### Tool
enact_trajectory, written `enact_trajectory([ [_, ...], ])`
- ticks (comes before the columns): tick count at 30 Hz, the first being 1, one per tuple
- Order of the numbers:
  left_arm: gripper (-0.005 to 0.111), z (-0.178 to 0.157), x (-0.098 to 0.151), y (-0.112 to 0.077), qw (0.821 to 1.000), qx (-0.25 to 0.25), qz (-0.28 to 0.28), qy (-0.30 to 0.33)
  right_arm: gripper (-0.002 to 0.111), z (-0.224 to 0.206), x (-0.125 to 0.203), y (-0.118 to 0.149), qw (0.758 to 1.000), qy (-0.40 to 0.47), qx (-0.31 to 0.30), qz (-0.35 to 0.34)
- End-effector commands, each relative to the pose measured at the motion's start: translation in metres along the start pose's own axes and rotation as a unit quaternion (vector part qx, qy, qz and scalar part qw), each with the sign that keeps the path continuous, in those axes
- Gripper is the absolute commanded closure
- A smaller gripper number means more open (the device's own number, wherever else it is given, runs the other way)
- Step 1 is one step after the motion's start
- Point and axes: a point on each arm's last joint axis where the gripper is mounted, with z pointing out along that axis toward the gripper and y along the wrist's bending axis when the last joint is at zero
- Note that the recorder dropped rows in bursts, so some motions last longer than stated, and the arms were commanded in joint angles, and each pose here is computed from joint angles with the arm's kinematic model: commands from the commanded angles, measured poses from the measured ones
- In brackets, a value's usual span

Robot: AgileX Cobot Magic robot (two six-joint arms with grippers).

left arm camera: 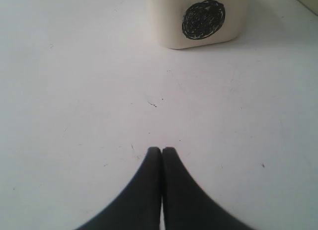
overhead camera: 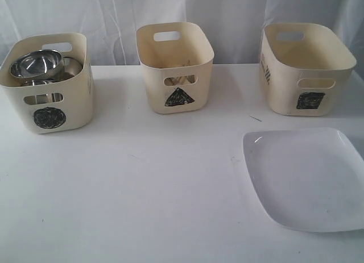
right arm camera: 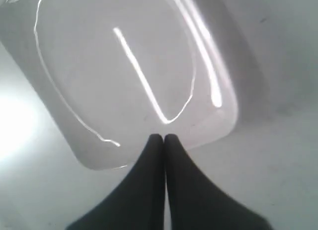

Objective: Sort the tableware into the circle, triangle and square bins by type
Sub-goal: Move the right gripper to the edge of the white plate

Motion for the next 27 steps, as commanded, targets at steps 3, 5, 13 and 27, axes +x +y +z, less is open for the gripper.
enact_trajectory([
  [3, 0.106, 0.0, 0.0, 0.0, 1.0, 0.001, -0.001, -0.001, 0.107, 0.04, 0.031, -0.021, 1.0, 0.012, -0.024, -0.012],
  [5, 0.106, 0.0, 0.0, 0.0, 1.0, 0.001, -0.001, -0.001, 0.102, 0.047, 0.035, -0.026, 1.0, 0.009, -0.009, -0.01],
  [13, 0.106, 0.0, 0.0, 0.0, 1.0, 0.001, -0.001, -0.001, 0.058, 0.05, 0.027, -0.034, 0.998, -0.05, 0.031, -0.016],
  [27, 0.106, 0.0, 0.0, 0.0, 1.0, 0.001, -0.001, -0.001, 0.057, 0.095, 0.021, -0.054, 1.0, 0.016, -0.012, 0.021],
])
